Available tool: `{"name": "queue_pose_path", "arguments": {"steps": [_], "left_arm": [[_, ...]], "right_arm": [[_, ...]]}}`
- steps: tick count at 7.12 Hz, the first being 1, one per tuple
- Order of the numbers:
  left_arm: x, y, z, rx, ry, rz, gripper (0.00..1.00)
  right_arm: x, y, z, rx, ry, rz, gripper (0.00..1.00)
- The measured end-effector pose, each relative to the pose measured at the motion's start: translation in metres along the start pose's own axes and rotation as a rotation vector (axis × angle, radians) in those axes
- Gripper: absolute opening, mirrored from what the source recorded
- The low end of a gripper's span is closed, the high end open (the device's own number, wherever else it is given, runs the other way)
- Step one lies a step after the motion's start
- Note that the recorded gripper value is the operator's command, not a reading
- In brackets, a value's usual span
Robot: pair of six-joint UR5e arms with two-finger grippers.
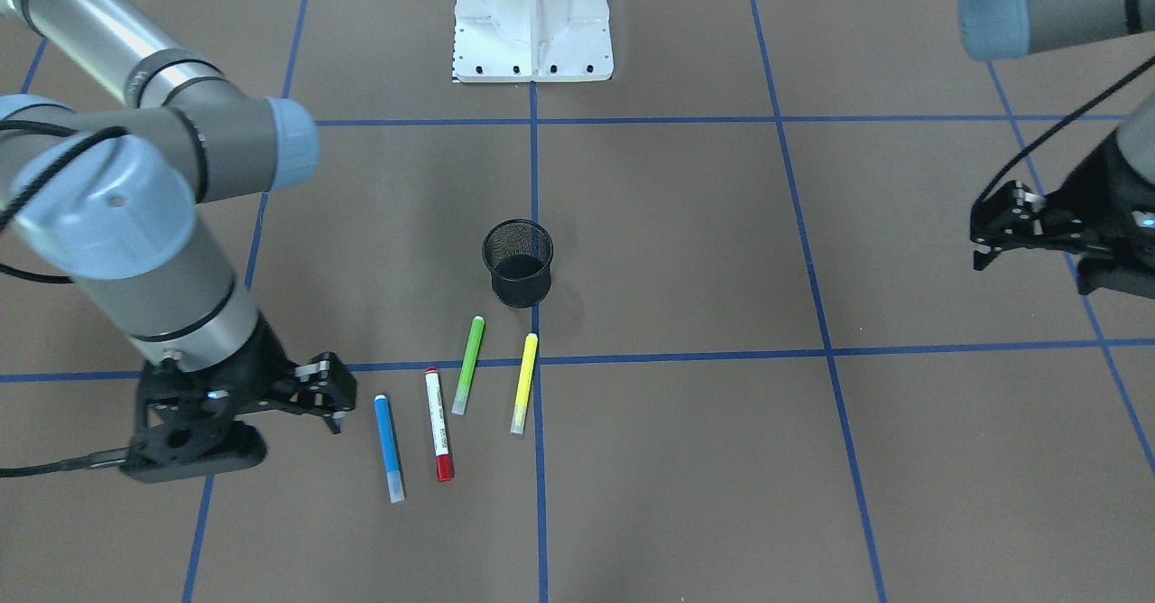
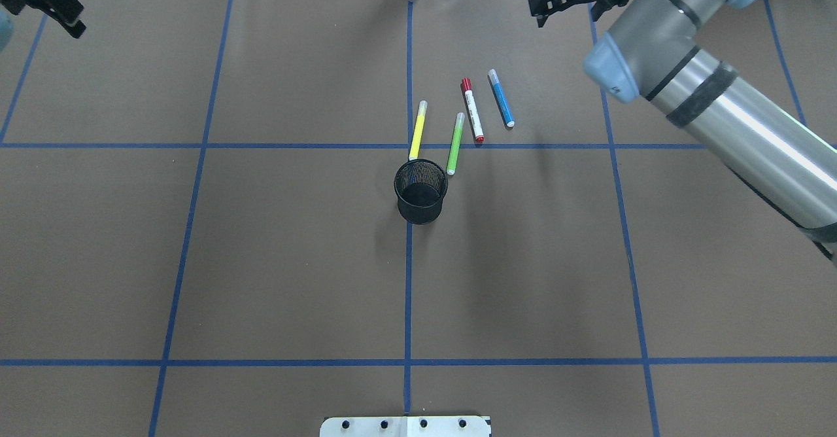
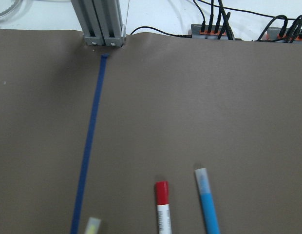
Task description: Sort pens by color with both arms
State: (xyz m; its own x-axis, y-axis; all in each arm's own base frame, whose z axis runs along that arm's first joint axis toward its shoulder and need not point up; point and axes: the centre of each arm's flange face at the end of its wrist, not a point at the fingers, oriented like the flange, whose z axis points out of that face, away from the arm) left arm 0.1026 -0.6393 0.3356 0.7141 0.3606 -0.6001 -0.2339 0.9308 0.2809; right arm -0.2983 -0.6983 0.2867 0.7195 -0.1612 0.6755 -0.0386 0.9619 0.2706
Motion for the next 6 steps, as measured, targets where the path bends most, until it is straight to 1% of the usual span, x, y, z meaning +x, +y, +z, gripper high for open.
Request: {"name": "queue_pose_path", "arguments": {"steps": [1, 3, 5, 6], "left_arm": [[-0.044, 0.008, 0.0, -0.013, -0.004, 0.005, 0.99], [-0.122, 0.04, 0.015, -0.031, 0.002, -0.035, 0.99], [-0.188, 0.093, 0.05, -0.006, 0.039, -0.06, 0.99], [-0.209, 0.121, 0.068, 0.003, 0.049, -0.07, 1.0]], "right_arm": [[0.061, 0.004, -0.002, -0.023, 0.005, -0.054, 0.99], [0.183, 0.025, -0.01, -0.059, 0.013, -0.157, 0.99], [0.291, 0.067, -0.014, -0.094, 0.022, -0.225, 0.99], [0.336, 0.093, -0.017, -0.108, 0.009, -0.223, 0.99]]}}
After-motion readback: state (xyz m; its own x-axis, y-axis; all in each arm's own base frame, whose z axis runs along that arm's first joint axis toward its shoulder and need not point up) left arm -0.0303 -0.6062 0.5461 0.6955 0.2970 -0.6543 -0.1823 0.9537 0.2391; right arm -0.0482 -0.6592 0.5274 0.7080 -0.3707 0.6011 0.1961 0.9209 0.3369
